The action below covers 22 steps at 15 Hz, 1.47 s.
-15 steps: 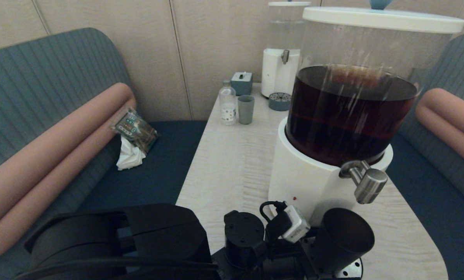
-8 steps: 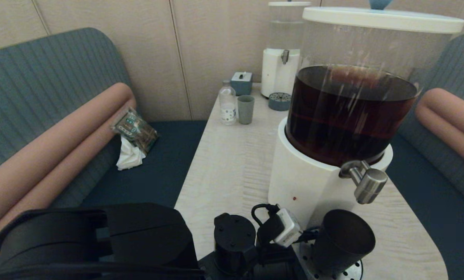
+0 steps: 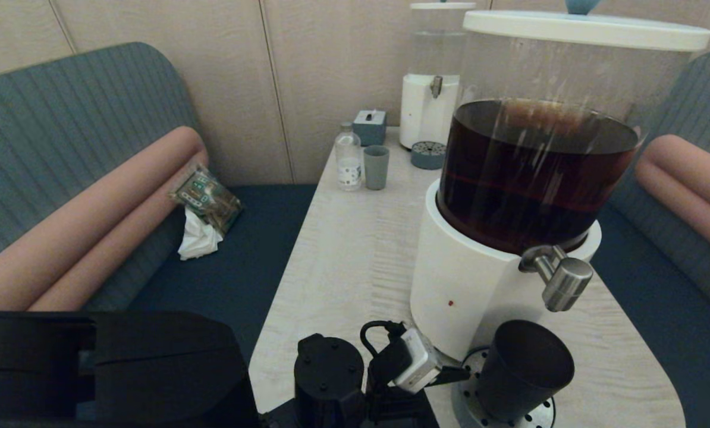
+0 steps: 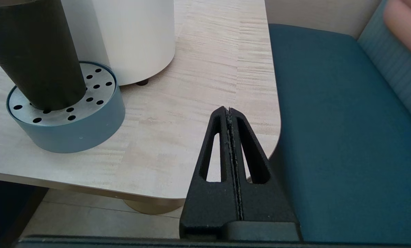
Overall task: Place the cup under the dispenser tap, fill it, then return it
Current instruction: Place it under the water dispenser
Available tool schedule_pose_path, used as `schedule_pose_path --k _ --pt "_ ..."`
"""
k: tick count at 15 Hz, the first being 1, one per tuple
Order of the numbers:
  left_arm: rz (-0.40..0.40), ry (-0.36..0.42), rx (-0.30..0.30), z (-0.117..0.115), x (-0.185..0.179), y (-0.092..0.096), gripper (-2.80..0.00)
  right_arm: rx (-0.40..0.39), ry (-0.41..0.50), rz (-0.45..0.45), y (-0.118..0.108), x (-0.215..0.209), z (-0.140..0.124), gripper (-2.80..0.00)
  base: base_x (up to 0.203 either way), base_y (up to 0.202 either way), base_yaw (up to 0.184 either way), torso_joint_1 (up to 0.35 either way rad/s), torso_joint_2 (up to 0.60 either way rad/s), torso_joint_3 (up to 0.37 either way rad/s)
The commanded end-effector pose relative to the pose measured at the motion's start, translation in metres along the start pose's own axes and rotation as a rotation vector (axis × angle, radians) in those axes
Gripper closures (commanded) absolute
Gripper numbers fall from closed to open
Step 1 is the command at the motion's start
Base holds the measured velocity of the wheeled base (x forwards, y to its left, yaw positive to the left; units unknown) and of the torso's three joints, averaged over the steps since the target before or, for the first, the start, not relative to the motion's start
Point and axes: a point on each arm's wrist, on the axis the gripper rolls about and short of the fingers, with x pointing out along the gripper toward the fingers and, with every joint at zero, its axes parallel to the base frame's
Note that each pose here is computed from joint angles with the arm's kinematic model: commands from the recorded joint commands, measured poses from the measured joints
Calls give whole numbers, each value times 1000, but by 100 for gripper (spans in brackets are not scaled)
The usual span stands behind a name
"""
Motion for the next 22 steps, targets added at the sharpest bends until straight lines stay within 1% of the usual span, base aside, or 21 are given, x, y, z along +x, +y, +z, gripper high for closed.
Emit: schedule_pose_path --k 1,9,14,17,18,22 --pt "5 -20 11 9 -7 -5 -280 -1 2 0 0 0 -2 0 0 0 0 0 0 0" --pt "23 -35 20 15 -14 -9 -280 -1 3 -1 0 0 -2 0 0 0 0 0 0 0" --pt "24 -31 20 14 -14 -9 -280 -1 3 -1 0 0 -2 0 0 0 0 0 0 0" --pt "49 -22 18 12 -16 -9 -280 0 3 0 0 0 -2 0 0 0 0 0 0 0" --pt "51 -26 20 13 -15 -9 0 1 3 -1 0 0 -2 0 0 0 0 0 0 0" --pt "51 -29 20 12 -13 -7 0 0 3 -1 0 0 -2 0 0 0 0 0 0 0"
